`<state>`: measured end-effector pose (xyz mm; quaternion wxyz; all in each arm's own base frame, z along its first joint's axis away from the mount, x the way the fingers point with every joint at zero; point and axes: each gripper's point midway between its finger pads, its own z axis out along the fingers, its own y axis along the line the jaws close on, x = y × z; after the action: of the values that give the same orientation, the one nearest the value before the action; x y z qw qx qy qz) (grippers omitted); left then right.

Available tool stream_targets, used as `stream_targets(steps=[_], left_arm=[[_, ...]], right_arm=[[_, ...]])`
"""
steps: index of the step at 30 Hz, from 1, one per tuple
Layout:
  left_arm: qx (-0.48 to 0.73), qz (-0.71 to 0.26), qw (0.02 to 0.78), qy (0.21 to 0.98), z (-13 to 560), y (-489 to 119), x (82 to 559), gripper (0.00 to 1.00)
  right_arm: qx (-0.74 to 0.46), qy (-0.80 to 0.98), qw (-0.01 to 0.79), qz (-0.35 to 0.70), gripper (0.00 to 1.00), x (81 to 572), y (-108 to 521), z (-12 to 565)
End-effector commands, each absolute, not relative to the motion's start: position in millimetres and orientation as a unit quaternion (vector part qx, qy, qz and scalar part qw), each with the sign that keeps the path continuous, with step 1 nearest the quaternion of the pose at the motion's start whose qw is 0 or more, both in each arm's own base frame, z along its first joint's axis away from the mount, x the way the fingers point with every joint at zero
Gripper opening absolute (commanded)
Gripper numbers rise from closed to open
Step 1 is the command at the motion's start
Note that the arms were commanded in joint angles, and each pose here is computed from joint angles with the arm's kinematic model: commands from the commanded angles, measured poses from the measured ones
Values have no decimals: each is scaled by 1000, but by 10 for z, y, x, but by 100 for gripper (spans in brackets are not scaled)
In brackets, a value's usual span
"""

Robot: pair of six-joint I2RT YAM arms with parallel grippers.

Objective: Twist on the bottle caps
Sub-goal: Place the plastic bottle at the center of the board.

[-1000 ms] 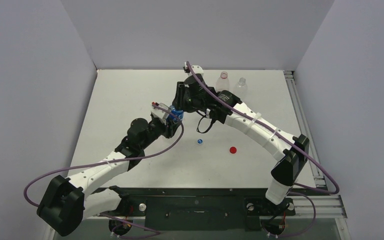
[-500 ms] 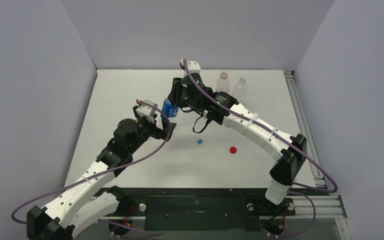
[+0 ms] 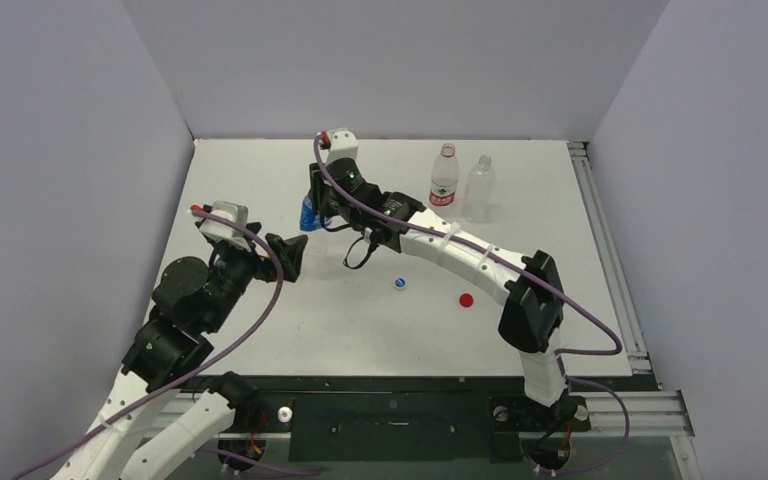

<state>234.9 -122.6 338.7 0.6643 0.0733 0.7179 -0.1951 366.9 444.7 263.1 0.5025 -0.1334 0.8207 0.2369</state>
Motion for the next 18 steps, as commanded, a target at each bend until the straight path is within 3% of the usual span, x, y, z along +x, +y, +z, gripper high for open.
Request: stream_targets(steps=[1, 18], left_arm=[[40, -195, 682, 704, 3741, -1048, 2223, 97], [-27, -206, 711, 671, 4222, -734, 1980, 96]], right_arm=[[-118, 765, 587, 237, 0, 3875, 4608, 3182], [-180, 727, 629, 205, 0, 4101, 5267, 2843]])
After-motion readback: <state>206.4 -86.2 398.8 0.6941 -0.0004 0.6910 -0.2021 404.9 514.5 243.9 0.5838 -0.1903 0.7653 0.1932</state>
